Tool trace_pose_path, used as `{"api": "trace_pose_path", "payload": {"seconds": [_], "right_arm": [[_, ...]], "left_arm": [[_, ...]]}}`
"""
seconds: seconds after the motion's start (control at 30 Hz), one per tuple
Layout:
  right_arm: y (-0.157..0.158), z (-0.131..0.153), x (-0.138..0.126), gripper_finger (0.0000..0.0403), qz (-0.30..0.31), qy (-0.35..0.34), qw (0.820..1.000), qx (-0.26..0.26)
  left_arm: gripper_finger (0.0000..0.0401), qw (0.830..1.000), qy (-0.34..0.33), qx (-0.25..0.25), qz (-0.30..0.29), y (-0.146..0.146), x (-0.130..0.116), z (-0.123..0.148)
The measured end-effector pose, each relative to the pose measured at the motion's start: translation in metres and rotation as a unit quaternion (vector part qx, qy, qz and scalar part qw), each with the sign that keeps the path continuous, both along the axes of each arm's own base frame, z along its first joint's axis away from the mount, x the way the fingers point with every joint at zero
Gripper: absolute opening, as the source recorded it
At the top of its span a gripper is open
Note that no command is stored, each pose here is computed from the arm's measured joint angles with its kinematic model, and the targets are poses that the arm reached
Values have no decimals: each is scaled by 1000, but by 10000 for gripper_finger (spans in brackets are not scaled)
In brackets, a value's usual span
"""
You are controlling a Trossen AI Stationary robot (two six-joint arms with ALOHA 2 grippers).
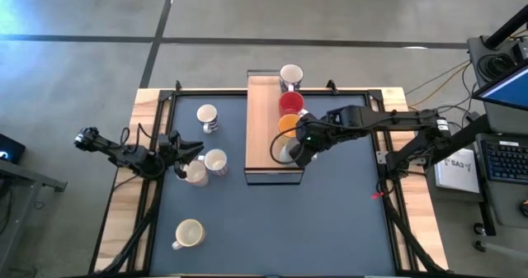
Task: Place coffee mugs
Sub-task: Put the green patterned mug on the shelf
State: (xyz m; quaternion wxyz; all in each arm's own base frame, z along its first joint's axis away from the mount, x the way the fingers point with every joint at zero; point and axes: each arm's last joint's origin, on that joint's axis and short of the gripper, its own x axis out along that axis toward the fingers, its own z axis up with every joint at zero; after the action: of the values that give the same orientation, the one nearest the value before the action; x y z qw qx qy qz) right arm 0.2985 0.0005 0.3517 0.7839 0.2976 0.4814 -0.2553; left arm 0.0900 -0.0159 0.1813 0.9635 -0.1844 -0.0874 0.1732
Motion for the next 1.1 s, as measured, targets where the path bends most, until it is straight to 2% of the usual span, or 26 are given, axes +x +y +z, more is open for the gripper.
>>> {"api": "trace_pose_path", "payload": {"seconds": [0.2, 1.1], "right_arm": [[0, 0, 0, 59, 4, -1, 1000, 10], [1, 12, -9, 61, 11, -25, 1000, 8]], "left_arm": [[68, 1000, 0, 0, 0, 0, 0, 0], [68, 1000, 0, 0, 0, 0, 0, 0]]}}
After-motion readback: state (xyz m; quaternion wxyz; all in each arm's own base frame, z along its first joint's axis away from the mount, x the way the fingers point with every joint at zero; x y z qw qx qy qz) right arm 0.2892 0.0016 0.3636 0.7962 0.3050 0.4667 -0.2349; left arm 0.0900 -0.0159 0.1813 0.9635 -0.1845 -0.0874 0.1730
